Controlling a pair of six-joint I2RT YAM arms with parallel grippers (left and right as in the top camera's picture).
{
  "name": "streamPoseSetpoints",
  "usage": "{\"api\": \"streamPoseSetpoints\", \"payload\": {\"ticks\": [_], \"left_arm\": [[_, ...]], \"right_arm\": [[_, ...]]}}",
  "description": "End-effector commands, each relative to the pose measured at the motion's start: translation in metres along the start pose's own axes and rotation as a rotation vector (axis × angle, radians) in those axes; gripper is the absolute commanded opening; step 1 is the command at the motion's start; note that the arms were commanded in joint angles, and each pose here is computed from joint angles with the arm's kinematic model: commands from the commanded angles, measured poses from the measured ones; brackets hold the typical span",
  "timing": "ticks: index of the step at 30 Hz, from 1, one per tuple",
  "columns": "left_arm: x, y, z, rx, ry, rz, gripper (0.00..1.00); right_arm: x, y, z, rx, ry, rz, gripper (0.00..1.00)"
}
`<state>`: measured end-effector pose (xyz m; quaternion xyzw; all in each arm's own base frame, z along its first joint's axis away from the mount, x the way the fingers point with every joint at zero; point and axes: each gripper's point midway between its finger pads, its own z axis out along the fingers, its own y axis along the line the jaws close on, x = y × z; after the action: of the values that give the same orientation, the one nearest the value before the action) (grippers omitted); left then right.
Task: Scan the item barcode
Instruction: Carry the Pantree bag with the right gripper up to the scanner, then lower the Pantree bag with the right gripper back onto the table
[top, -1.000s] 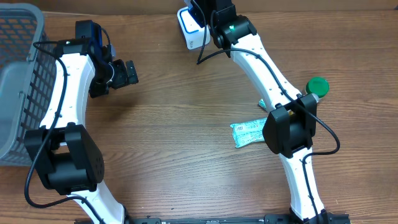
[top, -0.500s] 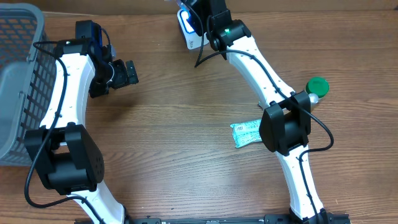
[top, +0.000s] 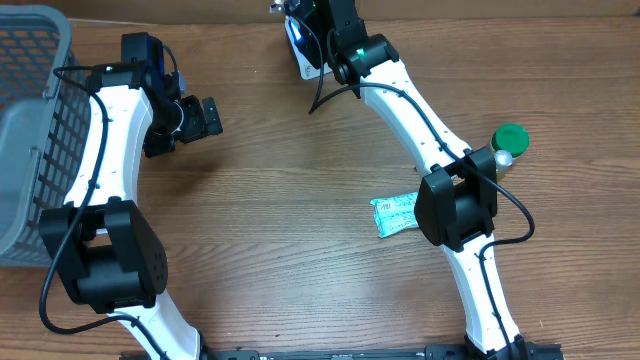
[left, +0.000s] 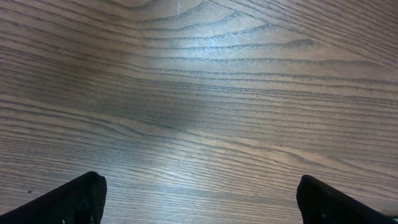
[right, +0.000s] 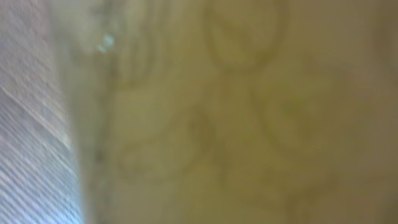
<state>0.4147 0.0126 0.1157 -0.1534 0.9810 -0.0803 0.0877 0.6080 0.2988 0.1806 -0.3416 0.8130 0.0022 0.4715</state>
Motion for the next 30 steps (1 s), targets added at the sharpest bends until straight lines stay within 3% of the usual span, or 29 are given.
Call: {"api": "streamPoseSetpoints", "payload": {"ticks": [1, 8, 13, 16, 18, 19, 20, 21, 22, 30], "left_arm": [[-0.007, -0.002, -0.007, 0.004, -0.028, 0.013, 1.00], [-0.007, -0.002, -0.007, 0.004, -0.028, 0.013, 1.00], [-0.007, -0.002, -0.007, 0.004, -0.028, 0.013, 0.99], [-0.007, -0.002, -0.007, 0.004, -0.028, 0.013, 1.00], [-0.007, -0.002, -0.007, 0.004, -0.028, 0.013, 0.99], [-0.007, -0.002, -0.007, 0.004, -0.028, 0.013, 1.00], [-0.007, -0.002, -0.006, 0.004, -0.027, 0.013, 1.00], [-0.007, -0.002, -0.006, 0.004, -0.027, 0.012, 1.00], [-0.007, -0.002, -0.007, 0.004, -0.028, 0.013, 1.00], [-0.007, -0.002, -0.007, 0.004, -0.028, 0.013, 1.00]], "right_arm": [[-0.025, -0.008, -0.015, 0.005, -0.070, 0.107, 0.04], [-0.057, -0.029, -0.077, 0.020, -0.098, 0.250, 0.04], [0.002, 0.009, -0.107, -0.194, 0.189, 0.401, 0.05], [0.066, 0.058, -0.134, -0.424, 0.488, 0.471, 0.11], [0.088, 0.067, -0.144, -0.439, 0.591, 0.482, 0.26], [0.098, 0.071, -0.147, -0.446, 0.636, 0.486, 0.55], [0.103, 0.072, -0.148, -0.446, 0.655, 0.487, 0.67], [0.111, 0.073, -0.149, -0.440, 0.685, 0.487, 0.92], [0.115, 0.073, -0.149, -0.431, 0.700, 0.485, 1.00], [0.148, 0.045, -0.140, -0.223, 0.775, 0.401, 1.00]]}}
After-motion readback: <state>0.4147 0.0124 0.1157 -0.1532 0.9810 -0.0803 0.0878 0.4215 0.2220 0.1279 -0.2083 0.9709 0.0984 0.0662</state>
